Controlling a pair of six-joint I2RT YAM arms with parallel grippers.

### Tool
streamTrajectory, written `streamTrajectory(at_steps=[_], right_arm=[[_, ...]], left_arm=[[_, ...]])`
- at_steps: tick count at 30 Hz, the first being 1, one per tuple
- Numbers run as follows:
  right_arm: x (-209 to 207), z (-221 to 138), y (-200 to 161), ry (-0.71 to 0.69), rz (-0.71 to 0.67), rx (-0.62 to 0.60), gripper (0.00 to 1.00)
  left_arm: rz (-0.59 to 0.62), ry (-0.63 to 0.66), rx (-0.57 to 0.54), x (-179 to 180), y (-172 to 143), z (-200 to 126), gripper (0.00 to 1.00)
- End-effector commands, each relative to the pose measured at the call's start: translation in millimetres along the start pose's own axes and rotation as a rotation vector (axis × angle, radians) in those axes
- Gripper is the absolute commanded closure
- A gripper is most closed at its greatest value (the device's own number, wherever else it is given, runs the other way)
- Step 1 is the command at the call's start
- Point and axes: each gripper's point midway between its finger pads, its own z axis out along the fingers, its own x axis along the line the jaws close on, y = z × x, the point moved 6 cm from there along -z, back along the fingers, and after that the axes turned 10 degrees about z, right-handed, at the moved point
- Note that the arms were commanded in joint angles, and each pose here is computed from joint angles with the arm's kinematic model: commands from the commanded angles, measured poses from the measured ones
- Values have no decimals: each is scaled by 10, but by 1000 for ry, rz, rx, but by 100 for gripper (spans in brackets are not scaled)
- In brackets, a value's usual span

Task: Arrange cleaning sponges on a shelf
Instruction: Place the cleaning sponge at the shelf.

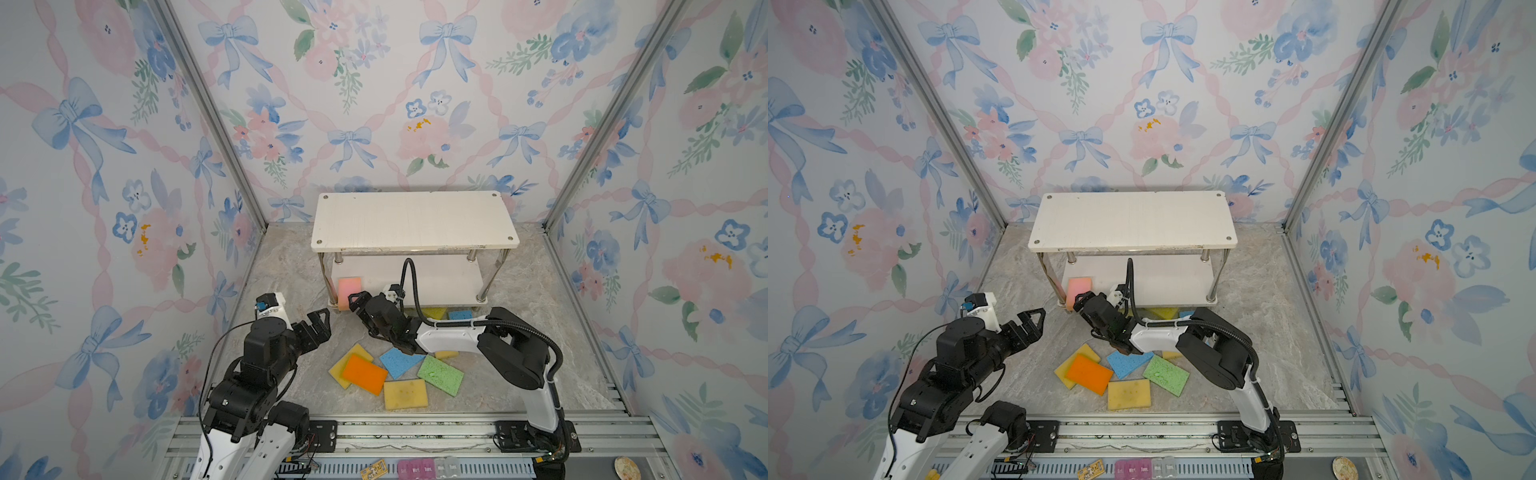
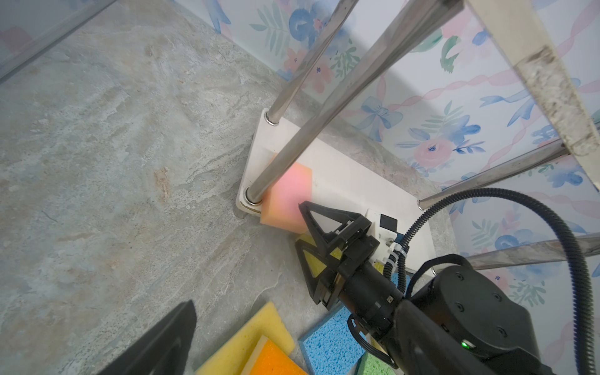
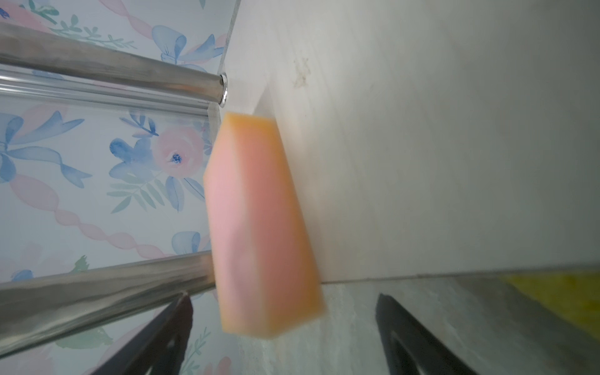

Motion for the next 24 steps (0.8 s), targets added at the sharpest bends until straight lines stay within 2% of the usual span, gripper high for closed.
streamTrajectory(at_steps=[1, 5, 9, 14, 17, 24], right_arm=[[70, -197, -23, -4, -16, 26, 3], [93, -382, -43, -3, -67, 88, 2], [-6, -511, -142, -74, -125, 178, 5], [11, -308, -314, 53, -44, 322, 13], [114, -198, -467, 94, -42, 391, 15], [201, -138, -490, 111, -73, 400, 14]], left_arm=[[2, 11, 2, 13, 5, -32, 2], [-2, 15, 5, 23, -10, -22, 2], [-18, 13, 7, 42, -50, -14, 2], [-38, -5, -2, 30, -50, -48, 3], [-34, -14, -13, 16, -27, -79, 3], [-41, -41, -32, 3, -29, -147, 5]])
